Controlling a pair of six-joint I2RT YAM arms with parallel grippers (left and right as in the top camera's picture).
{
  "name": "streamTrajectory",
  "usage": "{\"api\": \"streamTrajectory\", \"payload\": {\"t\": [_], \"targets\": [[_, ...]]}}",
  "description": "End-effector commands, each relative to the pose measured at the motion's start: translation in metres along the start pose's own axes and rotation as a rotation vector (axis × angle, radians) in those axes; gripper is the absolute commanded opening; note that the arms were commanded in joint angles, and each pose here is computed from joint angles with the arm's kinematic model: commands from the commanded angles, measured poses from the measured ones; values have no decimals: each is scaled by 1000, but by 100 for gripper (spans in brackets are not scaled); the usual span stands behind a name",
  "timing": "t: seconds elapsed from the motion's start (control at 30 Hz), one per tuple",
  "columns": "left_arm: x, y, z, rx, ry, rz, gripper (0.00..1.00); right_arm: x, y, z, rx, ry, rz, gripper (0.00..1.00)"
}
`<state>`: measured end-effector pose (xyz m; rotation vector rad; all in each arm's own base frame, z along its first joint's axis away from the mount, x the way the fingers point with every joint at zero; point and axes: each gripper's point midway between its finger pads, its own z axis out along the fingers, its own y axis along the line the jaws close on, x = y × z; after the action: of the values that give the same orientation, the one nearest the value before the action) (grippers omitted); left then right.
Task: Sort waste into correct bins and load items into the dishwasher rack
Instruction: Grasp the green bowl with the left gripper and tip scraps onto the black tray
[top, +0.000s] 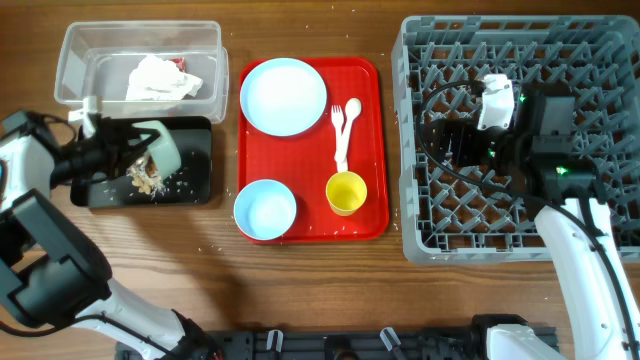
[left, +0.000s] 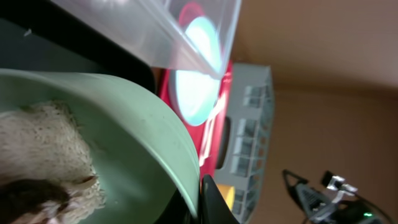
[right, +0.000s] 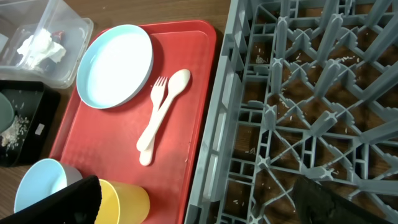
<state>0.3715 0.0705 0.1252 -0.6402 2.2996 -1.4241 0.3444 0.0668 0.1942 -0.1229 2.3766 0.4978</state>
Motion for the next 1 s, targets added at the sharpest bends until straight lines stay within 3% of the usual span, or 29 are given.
{"api": "streamTrajectory", "payload": {"t": [0.0, 0.13, 0.27, 0.33, 0.4, 0.43, 0.53, 0.6, 0.63, 0.77, 0.83, 0.97], "targets": [[-6, -26, -20, 201, -67, 11, 4, -7, 3, -1, -19, -11, 7, 100], [-14, -55, -49, 428, -132, -16, 4, -7, 3, -1, -19, -10, 18, 100], [-16, -52, -59, 441, -149, -86, 4, -7, 3, -1, -19, -10, 26, 100], [-17, -51, -61, 451, -128, -210, 4, -7, 3, -1, -19, -11, 25, 100], [-22, -47, -60, 426, -133, -194, 4, -7, 3, -1, -19, -11, 25, 100], [-20, -51, -62, 455, -113, -273, 4, -7, 3, -1, -19, -10, 27, 100], [-21, -51, -61, 453, -116, -255, 4, -6, 3, -1, -19, -8, 27, 100], [-16, -53, -59, 464, -73, -420, 4, -6, 5, -1, -26, -8, 28, 100], [-14, -55, -57, 463, -63, -430, 4, -6, 5, -1, -26, -7, 36, 100], [0, -78, -32, 450, 16, -356, 4, -7, 5, -1, -26, -9, 32, 100], [22, -108, -7, 403, 89, -213, 4, -7, 4, -1, -26, -10, 29, 100], [77, -127, 83, -43, 187, 123, 4, -7, 4, -1, -26, -11, 25, 100]]}}
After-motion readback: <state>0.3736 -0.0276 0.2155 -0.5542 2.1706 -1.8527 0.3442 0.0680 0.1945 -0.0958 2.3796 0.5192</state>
